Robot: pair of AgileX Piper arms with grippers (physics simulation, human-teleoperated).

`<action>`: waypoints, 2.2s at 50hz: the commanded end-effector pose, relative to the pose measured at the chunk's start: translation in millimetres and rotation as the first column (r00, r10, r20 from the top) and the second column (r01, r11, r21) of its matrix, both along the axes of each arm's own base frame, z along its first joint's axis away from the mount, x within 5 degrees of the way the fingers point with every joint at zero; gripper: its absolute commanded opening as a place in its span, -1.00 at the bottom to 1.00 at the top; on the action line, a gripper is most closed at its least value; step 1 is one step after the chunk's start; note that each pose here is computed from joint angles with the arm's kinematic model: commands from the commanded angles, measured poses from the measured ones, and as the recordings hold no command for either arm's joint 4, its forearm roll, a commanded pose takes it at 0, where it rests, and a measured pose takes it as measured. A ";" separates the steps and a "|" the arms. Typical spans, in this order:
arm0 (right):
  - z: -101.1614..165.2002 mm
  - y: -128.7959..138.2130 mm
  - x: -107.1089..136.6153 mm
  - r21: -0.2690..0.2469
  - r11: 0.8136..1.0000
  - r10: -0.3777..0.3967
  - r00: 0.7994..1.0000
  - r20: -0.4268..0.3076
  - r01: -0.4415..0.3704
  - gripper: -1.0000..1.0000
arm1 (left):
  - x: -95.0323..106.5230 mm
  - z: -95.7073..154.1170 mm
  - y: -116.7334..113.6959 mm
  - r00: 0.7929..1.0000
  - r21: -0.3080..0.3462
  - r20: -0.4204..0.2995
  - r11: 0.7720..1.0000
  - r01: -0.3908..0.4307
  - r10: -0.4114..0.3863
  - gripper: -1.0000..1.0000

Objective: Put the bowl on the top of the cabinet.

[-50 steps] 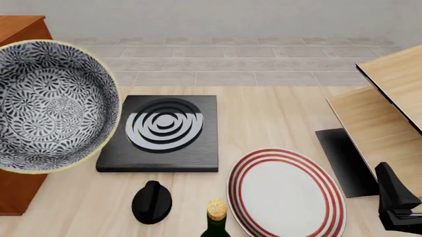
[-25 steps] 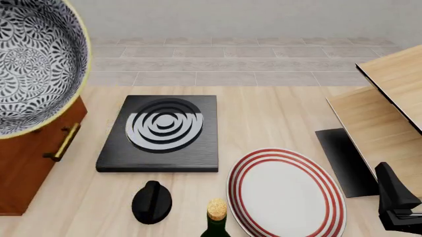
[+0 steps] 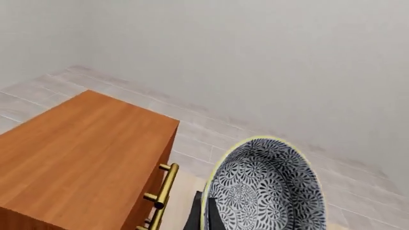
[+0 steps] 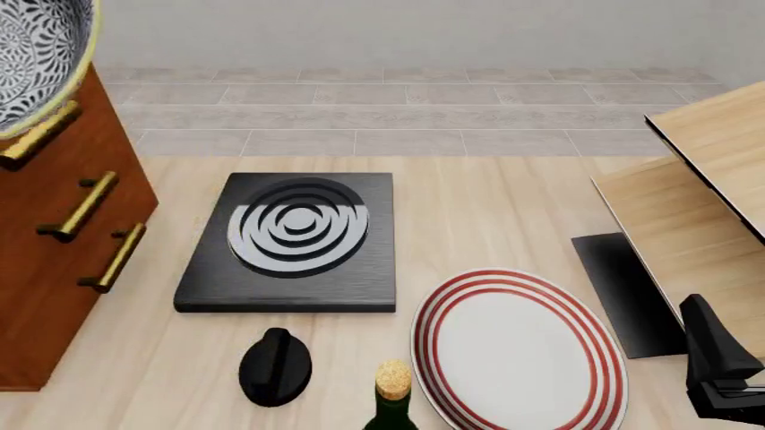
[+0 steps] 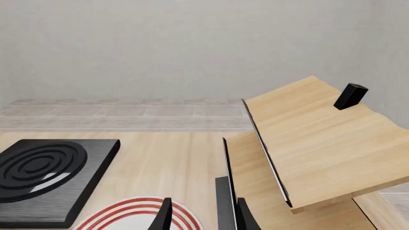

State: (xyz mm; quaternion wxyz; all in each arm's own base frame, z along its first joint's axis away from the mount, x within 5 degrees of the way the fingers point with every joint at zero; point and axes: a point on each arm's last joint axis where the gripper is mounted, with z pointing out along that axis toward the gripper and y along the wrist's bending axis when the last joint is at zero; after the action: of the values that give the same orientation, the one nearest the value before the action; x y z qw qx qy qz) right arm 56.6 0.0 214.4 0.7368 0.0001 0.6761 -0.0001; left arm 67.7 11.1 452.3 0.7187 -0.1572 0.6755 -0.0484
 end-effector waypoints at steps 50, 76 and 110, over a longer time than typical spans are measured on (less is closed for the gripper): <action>0.0 0.0 0.0 0.000 1.000 0.000 1.000 0.000 0.000 1.00 | 63.4 1.2 68.5 0.928 -0.334 0.029 0.879 -0.341 0.372 -1.00; 0.0 0.0 0.0 0.000 1.000 0.000 1.000 0.000 0.000 1.00 | 87.2 -10.0 111.6 0.872 -0.439 -0.056 0.773 -0.458 0.486 -1.00; 0.0 0.0 0.0 0.000 1.000 0.000 1.000 0.000 0.000 1.00 | 97.1 1.9 129.9 0.845 -0.451 -0.161 0.723 -0.523 0.511 -1.00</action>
State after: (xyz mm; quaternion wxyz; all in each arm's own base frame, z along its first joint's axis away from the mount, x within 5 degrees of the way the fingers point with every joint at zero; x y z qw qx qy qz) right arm 56.6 0.0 214.4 0.7368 0.0001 0.6761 -0.0001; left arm 161.9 140.4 449.1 0.6391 -0.5101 0.5756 -0.0047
